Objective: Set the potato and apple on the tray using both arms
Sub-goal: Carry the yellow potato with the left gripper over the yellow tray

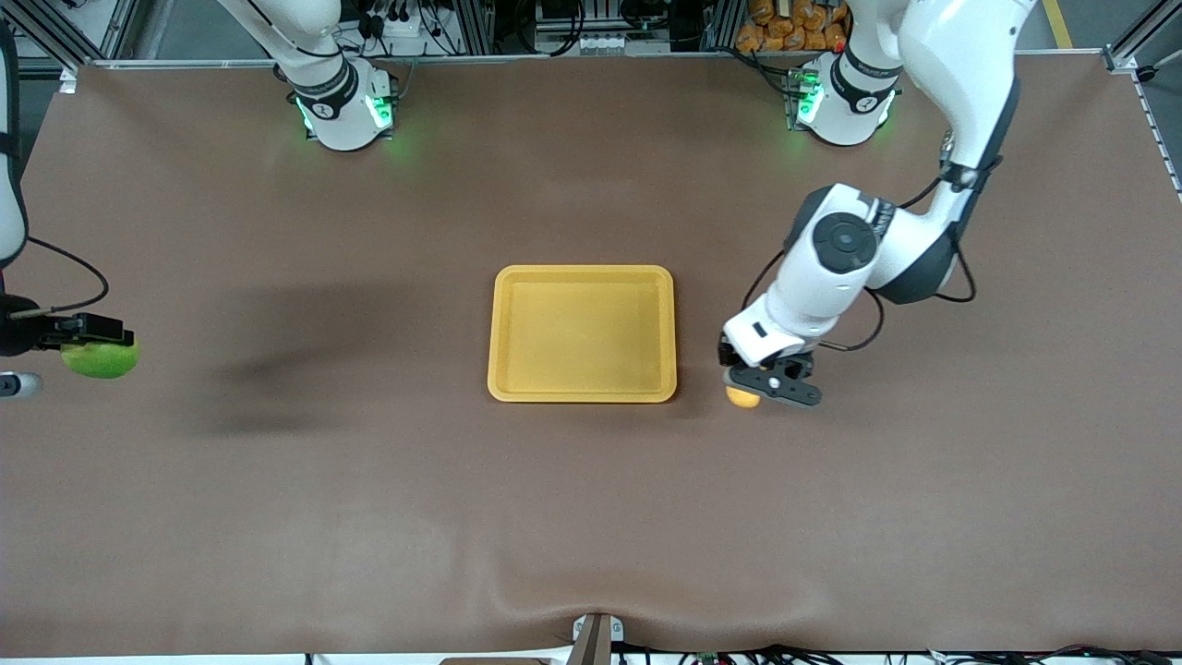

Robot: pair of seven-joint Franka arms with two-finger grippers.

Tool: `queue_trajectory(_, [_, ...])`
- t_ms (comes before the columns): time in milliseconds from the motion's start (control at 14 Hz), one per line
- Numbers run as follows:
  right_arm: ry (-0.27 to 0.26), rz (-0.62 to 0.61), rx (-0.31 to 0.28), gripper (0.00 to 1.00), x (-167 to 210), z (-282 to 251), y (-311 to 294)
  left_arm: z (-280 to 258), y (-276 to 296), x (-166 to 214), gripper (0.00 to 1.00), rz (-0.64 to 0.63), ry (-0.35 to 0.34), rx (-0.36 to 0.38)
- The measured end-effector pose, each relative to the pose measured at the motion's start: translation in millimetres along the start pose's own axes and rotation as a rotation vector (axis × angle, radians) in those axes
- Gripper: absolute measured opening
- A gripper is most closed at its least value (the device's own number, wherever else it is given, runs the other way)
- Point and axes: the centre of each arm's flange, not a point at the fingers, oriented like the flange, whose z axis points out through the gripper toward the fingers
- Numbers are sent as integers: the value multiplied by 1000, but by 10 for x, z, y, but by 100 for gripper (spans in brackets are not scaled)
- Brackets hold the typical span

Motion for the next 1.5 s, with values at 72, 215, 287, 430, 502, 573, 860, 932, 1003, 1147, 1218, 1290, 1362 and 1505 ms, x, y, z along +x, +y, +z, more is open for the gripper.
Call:
queue_trajectory(72, [6, -2, 8, 84, -30, -83, -58, 32, 162, 14, 46, -20, -12, -3])
queue_trajectory(215, [8, -3, 12, 84, -94, -210, -127, 97, 475, 54, 46, -46, -24, -14])
queue_trajectory(287, [4, -2, 15, 84, -123, -253, -147, 134, 607, 73, 46, -48, -27, -19])
queue_trajectory(430, [-3, 3, 18, 84, -147, -319, -203, 218, 818, 93, 46, -50, -31, -29])
queue_trajectory(502, [-5, 9, 18, 84, -136, -347, -258, 271, 907, 82, 46, -63, -36, -32])
queue_trajectory(573, [-7, 16, 16, 84, -114, -370, -344, 315, 1007, 65, 46, -84, -40, -35])
queue_trajectory(860, [-19, 61, 4, 84, -5, -400, -792, 486, 1350, -71, 46, -152, -70, -34])
queue_trajectory(932, [-23, 68, 2, 84, 11, -397, -880, 526, 1374, -100, 46, -164, -83, -27])
queue_trajectory(1003, [-25, 77, 0, 84, 26, -394, -958, 564, 1386, -123, 46, -171, -95, -22])
queue_trajectory(1147, [-31, 98, -4, 84, 51, -384, -1111, 654, 1397, -166, 46, -175, -116, -13])
queue_trajectory(1218, [-34, 107, -6, 84, 62, -379, -1194, 707, 1403, -187, 46, -186, -125, -9])
queue_trajectory(1290, [-35, 116, -3, 84, 73, -380, -1281, 767, 1424, -216, 46, -205, -134, -5])
queue_trajectory(1362, [-34, 125, 7, 84, 82, -385, -1371, 825, 1468, -256, 46, -223, -143, -1])
queue_trajectory(1505, [-31, 135, 19, 84, 91, -401, -1525, 905, 1562, -328, 46, -247, -157, 5])
